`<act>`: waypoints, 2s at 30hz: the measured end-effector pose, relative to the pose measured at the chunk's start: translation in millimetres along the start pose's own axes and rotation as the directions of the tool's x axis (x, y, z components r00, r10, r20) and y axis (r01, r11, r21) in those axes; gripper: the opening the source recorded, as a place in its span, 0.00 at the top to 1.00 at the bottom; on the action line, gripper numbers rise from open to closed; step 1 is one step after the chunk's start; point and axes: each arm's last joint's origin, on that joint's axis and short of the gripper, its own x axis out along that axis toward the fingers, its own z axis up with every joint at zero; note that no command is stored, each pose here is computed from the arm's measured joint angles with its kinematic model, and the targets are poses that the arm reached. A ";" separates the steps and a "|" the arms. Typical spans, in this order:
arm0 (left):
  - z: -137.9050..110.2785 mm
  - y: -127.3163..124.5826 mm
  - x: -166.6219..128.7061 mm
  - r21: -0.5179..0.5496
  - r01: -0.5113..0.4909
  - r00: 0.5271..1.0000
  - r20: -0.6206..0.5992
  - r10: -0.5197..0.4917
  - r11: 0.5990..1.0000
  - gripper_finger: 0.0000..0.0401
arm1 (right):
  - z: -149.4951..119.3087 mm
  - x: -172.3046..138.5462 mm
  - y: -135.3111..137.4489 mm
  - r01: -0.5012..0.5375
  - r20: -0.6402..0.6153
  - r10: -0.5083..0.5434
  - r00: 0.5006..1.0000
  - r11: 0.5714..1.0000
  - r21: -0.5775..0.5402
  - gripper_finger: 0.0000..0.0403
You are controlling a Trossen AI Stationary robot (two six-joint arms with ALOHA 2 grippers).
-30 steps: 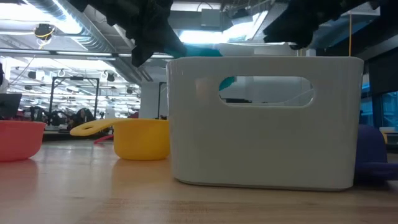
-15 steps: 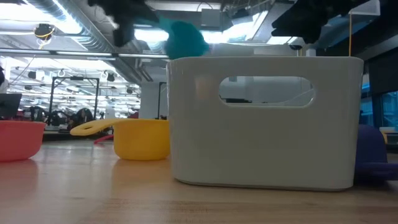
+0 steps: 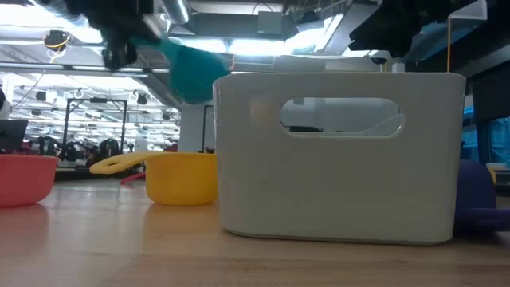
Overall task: Nest measuring cups in basket
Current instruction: Adjust the light blue measuring cup
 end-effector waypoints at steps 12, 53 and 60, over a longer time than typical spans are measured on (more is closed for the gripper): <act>-51.0 36.4 33.3 -0.180 0.141 0.989 0.062 -0.132 0.973 1.00 | -0.1 0.0 0.0 0.000 -0.001 0.000 1.000 1.000 0.000 0.60; -96.0 76.3 42.3 -0.389 0.008 0.999 0.052 0.013 0.921 0.80 | -0.2 0.1 0.0 0.001 -0.002 -0.001 1.000 1.000 -0.001 0.60; -96.4 76.5 42.2 -0.389 0.006 0.999 0.047 0.013 0.921 0.69 | -0.2 0.1 0.0 0.000 -0.002 0.000 1.000 1.000 -0.001 0.60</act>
